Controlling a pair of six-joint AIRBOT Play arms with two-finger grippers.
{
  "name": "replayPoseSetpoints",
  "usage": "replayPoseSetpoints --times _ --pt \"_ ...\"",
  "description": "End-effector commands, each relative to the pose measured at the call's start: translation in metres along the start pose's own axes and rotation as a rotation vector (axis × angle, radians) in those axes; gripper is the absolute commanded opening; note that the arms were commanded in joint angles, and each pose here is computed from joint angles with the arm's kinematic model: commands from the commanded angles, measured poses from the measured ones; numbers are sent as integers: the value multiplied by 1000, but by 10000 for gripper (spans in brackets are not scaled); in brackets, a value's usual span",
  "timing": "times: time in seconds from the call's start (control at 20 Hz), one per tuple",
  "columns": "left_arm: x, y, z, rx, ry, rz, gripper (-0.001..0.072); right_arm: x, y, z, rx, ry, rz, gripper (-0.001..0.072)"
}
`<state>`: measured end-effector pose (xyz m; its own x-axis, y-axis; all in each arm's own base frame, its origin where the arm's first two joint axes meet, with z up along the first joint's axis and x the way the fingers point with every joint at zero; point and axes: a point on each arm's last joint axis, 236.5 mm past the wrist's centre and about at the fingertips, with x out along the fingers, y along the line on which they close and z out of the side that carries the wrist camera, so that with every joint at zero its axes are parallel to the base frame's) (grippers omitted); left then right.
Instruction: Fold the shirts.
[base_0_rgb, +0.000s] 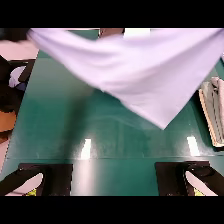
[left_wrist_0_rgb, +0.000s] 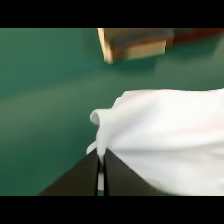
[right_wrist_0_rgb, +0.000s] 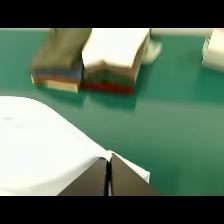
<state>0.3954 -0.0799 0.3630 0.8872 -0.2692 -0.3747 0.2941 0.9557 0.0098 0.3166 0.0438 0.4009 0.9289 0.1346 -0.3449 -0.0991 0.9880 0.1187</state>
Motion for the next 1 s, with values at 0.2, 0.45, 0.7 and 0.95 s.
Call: replayPoseSetpoints --times 0.2,0.45,0.7,0.95 --pt "-221 -31 104 86 -499 54 26 -109 -24 81 -31 -280 -123 11" --pt "-181 -27 93 74 -393 36 26 -88 -37 74 -30 -238 -178 10" --pt "-27 -8 3 9 66 -19 26 29 -46 22 -36 80 -210 10" --pt "126 9 -157 -92 509 -56 27 182 -51 -118 -60 550 -193 12"
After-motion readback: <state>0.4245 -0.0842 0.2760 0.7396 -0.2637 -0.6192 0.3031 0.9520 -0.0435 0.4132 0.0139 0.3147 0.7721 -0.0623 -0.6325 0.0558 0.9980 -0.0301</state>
